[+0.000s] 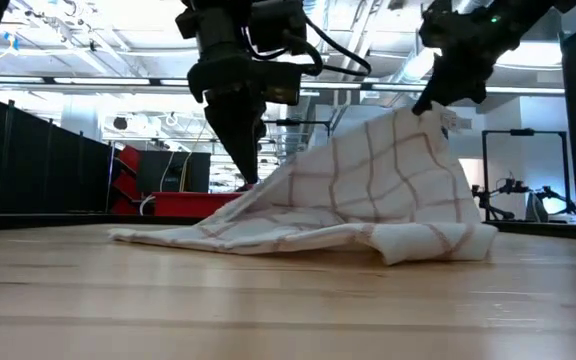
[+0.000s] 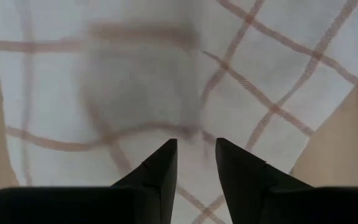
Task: Roll towel
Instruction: Prepare the white and orange patterned towel for rolling
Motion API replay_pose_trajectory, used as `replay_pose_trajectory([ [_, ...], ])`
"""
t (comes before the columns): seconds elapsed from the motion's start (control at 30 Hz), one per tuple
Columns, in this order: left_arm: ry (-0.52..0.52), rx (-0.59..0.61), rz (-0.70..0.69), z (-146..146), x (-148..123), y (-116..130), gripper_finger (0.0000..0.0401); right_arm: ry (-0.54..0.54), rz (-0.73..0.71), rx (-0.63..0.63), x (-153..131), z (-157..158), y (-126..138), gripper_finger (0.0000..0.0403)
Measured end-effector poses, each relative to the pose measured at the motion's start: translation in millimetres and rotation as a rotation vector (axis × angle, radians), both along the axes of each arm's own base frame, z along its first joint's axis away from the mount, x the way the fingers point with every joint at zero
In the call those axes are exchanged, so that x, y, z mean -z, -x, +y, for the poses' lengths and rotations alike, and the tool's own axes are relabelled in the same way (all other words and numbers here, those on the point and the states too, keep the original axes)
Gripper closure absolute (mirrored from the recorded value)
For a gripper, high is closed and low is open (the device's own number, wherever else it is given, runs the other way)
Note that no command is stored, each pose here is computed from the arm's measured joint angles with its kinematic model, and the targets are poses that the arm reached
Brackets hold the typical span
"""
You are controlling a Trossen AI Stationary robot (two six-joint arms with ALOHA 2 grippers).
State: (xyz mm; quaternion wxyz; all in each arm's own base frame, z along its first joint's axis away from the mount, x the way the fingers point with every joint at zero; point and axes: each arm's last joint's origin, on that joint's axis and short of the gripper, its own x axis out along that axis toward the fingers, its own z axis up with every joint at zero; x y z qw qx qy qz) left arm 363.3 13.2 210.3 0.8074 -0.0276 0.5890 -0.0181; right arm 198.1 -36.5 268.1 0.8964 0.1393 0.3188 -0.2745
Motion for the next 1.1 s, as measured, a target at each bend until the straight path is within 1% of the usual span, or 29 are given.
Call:
replay_pose_trajectory([
  [0.17,0.009,-0.016,0.009,-3.9,0.2,0.5,0.0305,0.036,0.060,0.151,4.0,-40.2,8.8,0.0402],
  [0.23,0.011,-0.023,0.007,-3.8,-0.8,1.0,0.0305,0.020,0.104,0.183,10.8,-58.0,10.5,0.0402],
  [0.37,0.014,-0.046,-0.017,-3.6,-8.1,3.0,0.0306,-0.073,0.151,0.246,30.4,-94.3,11.0,0.0402],
  [0.43,0.014,-0.054,-0.042,-3.4,-14.8,4.6,0.0306,-0.153,0.140,0.261,42.3,-110.4,9.3,0.0402],
  [0.5,0.003,-0.062,-0.063,-3.1,-21.6,7.0,0.0306,-0.253,0.145,0.270,56.7,-122.5,8.2,0.0402],
  [0.57,-0.011,-0.077,-0.076,-2.6,-26.7,9.2,0.0306,-0.299,0.168,0.264,67.7,-127.9,5.6,0.0395],
  [0.63,-0.023,-0.086,-0.089,-2.2,-31.1,11.1,0.0306,-0.301,0.185,0.201,70.8,-124.5,1.1,0.0382],
  [0.7,-0.024,-0.094,-0.098,-2.1,-34.5,12.6,0.0306,-0.288,0.169,0.108,66.3,-114.8,-4.9,0.0363],
  [0.83,-0.021,-0.088,-0.115,-5.4,-37.8,13.2,0.0306,-0.201,0.054,-0.056,36.3,-87.3,-11.5,0.0328],
  [0.9,-0.016,-0.072,-0.148,-8.9,-38.6,10.3,0.0306,-0.171,0.020,-0.140,25.3,-71.0,-11.8,0.0317],
  [1.0,0.012,-0.051,-0.226,-13.3,-31.3,5.5,0.0306,-0.147,0.061,-0.285,22.7,-48.2,-12.5,0.0312],
  [1.1,0.032,-0.086,-0.264,-13.6,-17.4,5.3,0.0306,-0.148,0.087,-0.342,26.6,-37.1,-18.2,0.0312],
])
